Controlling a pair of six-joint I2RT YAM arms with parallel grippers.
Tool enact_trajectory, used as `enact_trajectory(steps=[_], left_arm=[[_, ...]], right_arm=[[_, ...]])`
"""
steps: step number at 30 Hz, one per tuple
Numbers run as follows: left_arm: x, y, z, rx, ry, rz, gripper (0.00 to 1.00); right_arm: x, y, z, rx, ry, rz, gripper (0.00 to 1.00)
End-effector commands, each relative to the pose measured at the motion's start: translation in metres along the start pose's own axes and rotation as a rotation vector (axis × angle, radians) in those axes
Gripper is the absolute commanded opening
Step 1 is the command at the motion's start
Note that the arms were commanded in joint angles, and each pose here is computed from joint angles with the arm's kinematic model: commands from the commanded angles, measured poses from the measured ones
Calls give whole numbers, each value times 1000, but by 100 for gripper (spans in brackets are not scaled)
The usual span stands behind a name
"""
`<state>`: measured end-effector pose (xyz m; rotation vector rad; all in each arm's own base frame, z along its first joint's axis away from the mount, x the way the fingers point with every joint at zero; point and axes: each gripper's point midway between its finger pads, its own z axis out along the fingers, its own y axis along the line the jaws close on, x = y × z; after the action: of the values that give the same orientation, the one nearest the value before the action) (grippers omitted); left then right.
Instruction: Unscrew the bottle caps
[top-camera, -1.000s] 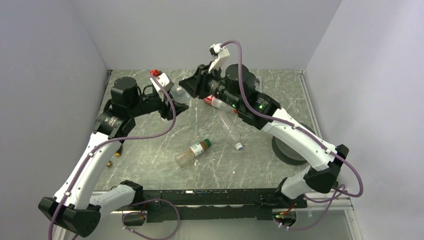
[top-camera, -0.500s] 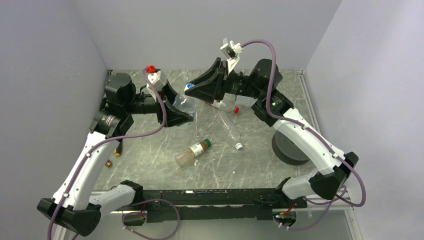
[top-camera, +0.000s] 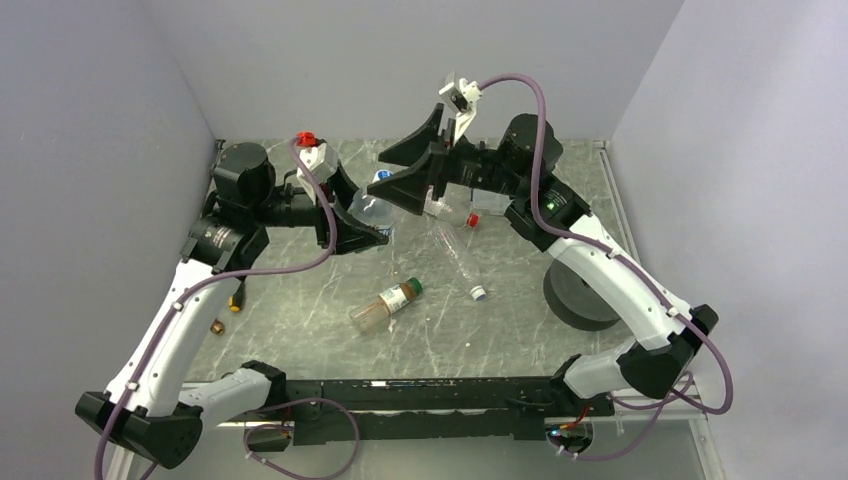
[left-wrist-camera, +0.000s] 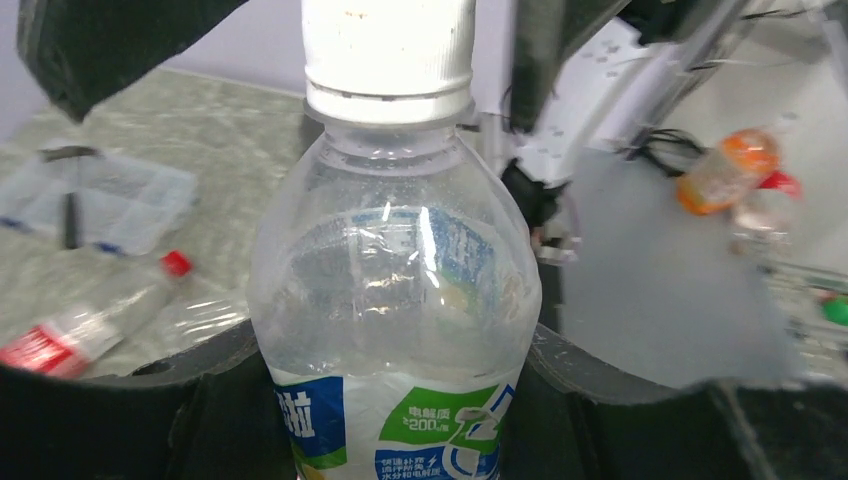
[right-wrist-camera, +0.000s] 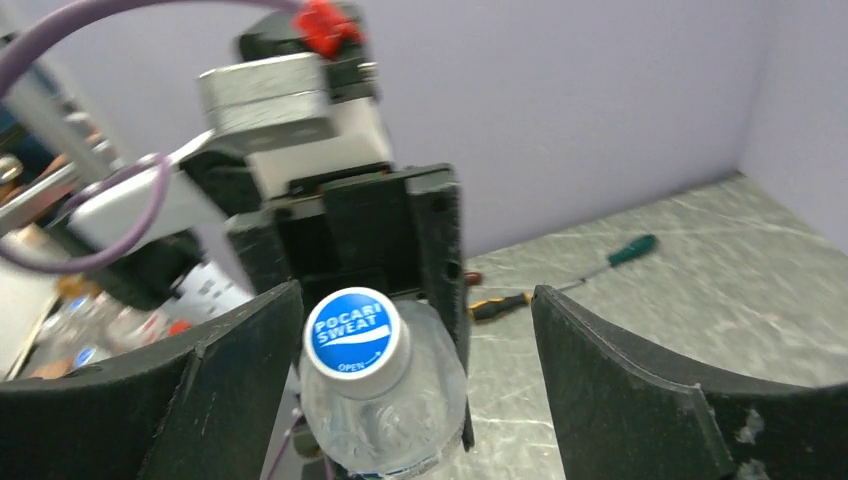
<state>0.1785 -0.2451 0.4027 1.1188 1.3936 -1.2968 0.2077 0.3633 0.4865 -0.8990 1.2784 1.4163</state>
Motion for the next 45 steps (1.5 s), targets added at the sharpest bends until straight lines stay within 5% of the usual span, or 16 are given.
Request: enact_trajectory(steps=[1, 6, 15, 23, 29, 34, 36, 45], left_arm=[[-9, 32, -13, -242, 6, 207, 13], [-9, 65, -28, -443, 11, 295, 11], [-5, 81, -34, -520, 23, 305, 11], [-2, 82, -33, -514, 23, 292, 11], [-5, 86, -33, -532, 19, 295, 11], [-9, 84, -31, -516, 7, 276, 11], [-12, 73, -26, -460, -8, 266, 12], [-25, 6, -4, -91, -62, 134, 14]], right_arm=[[-30, -28, -12, 306, -100, 20, 89], [-23, -51, -5, 572, -104, 49, 85], [-19, -60, 17, 599, -112, 95, 73], [-21, -60, 29, 582, -121, 115, 41], [-13, -63, 31, 588, -101, 135, 33], [-9, -63, 29, 586, -83, 115, 6], [-14, -59, 27, 551, -86, 76, 0], [-22, 9, 10, 5, -82, -14, 0]])
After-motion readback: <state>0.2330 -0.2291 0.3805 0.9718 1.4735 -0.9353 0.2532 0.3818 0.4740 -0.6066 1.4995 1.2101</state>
